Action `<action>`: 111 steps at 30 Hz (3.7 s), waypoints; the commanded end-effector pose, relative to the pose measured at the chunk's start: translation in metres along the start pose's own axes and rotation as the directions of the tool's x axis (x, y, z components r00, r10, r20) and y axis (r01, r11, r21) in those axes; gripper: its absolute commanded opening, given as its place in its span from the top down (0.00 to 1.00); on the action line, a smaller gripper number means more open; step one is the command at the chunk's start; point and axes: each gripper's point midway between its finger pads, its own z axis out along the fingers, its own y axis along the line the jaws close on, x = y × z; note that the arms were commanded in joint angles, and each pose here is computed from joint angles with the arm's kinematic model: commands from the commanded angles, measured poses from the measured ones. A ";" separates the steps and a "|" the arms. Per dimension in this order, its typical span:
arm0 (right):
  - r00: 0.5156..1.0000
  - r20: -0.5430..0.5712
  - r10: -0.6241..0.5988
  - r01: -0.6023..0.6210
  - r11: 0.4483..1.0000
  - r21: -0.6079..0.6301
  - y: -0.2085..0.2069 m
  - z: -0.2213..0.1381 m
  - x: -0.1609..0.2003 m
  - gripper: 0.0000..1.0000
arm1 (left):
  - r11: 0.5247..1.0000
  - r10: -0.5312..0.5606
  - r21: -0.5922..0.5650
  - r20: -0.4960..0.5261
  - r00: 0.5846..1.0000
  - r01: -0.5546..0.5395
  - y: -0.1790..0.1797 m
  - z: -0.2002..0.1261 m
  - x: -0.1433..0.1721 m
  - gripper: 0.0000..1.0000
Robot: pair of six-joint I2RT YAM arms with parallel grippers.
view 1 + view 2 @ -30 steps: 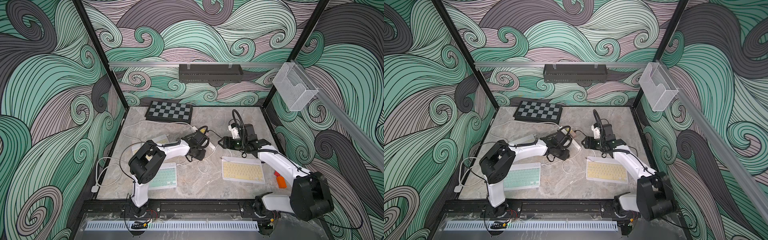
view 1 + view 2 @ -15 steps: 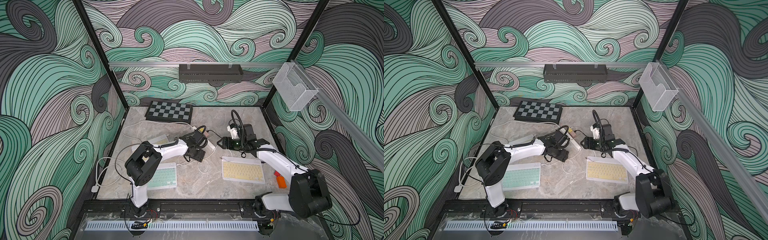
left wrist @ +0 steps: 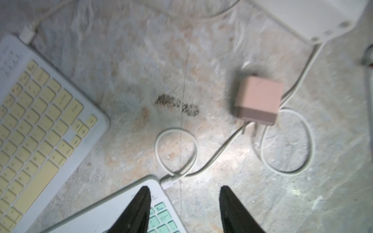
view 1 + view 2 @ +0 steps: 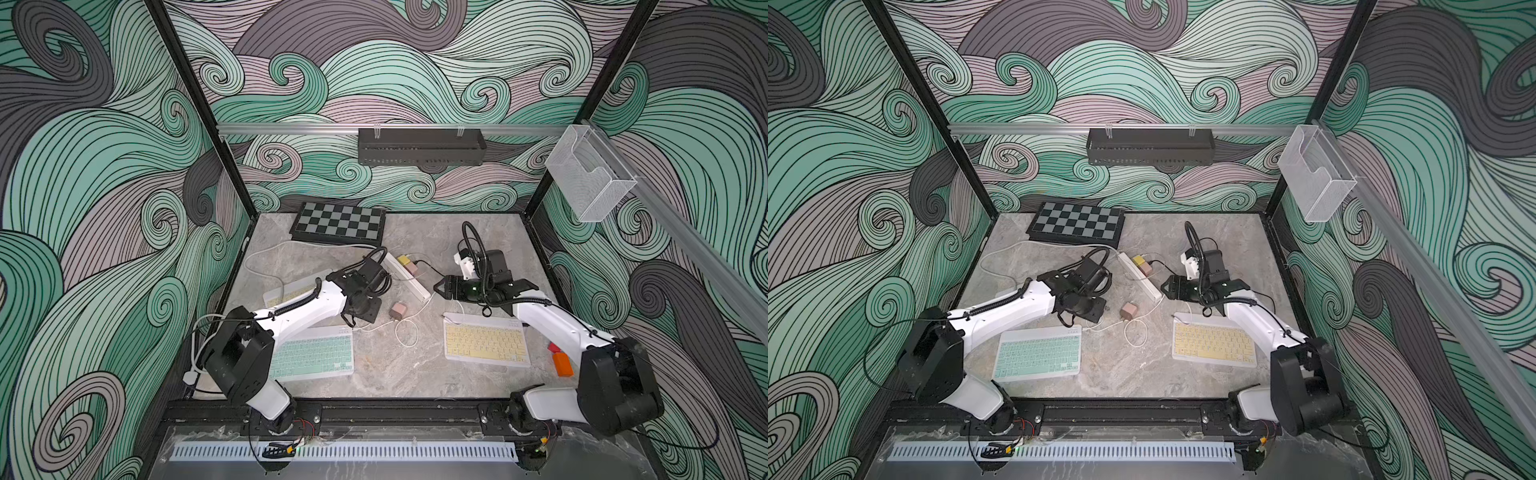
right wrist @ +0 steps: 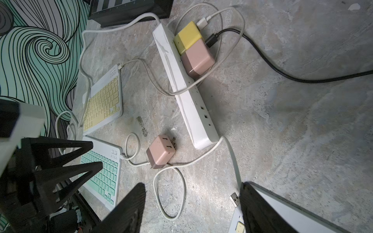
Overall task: Unplug the wireless keyboard
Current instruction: Place the plug at the center of the board, then pick up the power cord from the keyboard.
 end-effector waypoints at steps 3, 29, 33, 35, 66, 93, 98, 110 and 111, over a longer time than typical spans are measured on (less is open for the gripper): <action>1.000 -0.010 0.009 -0.009 0.999 -0.042 0.004 0.005 0.000 0.27 | 1.000 -0.004 -0.021 -0.113 0.994 0.002 0.004 0.020 0.017 0.49; 0.999 0.037 0.008 -0.006 0.997 -0.073 0.013 -0.014 -0.007 0.25 | 0.994 0.112 0.008 -0.193 0.975 -0.112 -0.008 0.064 0.019 0.69; 0.999 0.043 0.008 -0.004 0.996 -0.084 0.016 -0.016 -0.008 0.26 | 0.993 0.116 0.004 -0.180 0.977 -0.117 -0.008 0.063 0.017 0.79; 0.999 0.049 0.005 -0.001 0.997 -0.083 0.016 -0.017 -0.009 0.25 | 0.993 0.118 0.010 -0.160 0.980 -0.118 -0.009 0.060 0.012 0.83; 0.984 0.116 -0.134 0.171 0.892 -0.418 0.090 -0.018 0.006 0.26 | 0.843 -0.161 0.538 0.291 0.943 -0.022 -0.099 -0.116 -0.121 1.00; 0.993 0.088 -0.079 0.112 0.867 -0.486 0.114 0.007 -0.008 0.37 | 0.803 -0.213 0.596 0.329 0.920 -0.027 -0.129 -0.123 -0.163 1.00; 0.978 0.193 -0.077 0.164 0.858 -0.486 0.118 0.003 -0.024 0.43 | 0.798 -0.218 0.602 0.313 0.924 -0.015 -0.130 -0.122 -0.164 1.00; 0.957 0.277 -0.086 0.209 0.869 -0.449 0.122 0.010 -0.032 0.67 | 0.802 -0.280 0.594 0.291 0.915 0.057 -0.126 -0.118 -0.172 1.00; 0.956 0.277 -0.091 0.212 0.869 -0.448 0.123 0.012 -0.031 0.70 | 0.802 -0.280 0.594 0.286 0.916 0.060 -0.127 -0.117 -0.172 0.99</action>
